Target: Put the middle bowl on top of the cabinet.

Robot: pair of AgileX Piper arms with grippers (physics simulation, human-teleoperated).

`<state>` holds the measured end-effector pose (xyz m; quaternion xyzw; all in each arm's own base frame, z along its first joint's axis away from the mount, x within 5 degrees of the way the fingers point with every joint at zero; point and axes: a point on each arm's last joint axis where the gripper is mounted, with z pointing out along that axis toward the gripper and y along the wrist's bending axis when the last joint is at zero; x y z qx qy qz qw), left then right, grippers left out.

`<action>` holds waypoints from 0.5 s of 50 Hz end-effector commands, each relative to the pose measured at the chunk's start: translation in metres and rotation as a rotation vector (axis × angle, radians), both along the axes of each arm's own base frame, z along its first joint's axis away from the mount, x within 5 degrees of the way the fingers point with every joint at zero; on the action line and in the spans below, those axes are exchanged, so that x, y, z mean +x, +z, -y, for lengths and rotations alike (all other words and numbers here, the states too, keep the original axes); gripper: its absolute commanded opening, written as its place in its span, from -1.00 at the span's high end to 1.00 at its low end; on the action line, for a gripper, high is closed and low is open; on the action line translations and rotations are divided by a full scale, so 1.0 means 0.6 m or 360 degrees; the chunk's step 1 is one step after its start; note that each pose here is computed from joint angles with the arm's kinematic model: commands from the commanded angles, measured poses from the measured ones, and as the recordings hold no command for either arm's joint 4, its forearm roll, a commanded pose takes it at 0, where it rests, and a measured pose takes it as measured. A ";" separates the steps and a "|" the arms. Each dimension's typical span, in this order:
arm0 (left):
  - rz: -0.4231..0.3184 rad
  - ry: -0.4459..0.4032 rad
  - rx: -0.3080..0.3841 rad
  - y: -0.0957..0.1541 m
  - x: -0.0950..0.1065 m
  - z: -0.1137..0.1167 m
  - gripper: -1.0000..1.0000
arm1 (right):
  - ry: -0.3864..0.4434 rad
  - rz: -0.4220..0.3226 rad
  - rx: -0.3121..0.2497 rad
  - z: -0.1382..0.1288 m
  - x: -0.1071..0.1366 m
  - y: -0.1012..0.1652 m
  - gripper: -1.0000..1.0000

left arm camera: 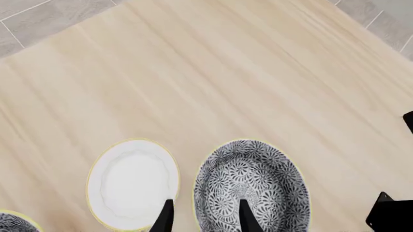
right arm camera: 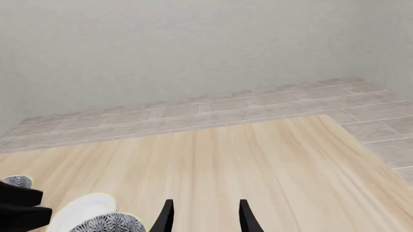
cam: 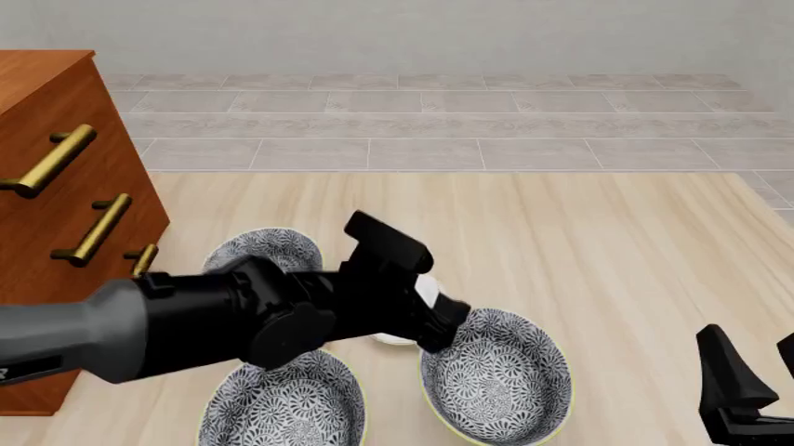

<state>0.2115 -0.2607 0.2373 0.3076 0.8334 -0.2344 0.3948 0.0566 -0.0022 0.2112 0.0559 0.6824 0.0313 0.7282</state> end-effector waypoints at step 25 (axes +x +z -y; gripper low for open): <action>-0.0140 0.0053 0.0019 -0.048 0.000 0.012 -1.00 | 0.0003 -0.0002 0.0001 0.000 -0.001 -0.001 -1.00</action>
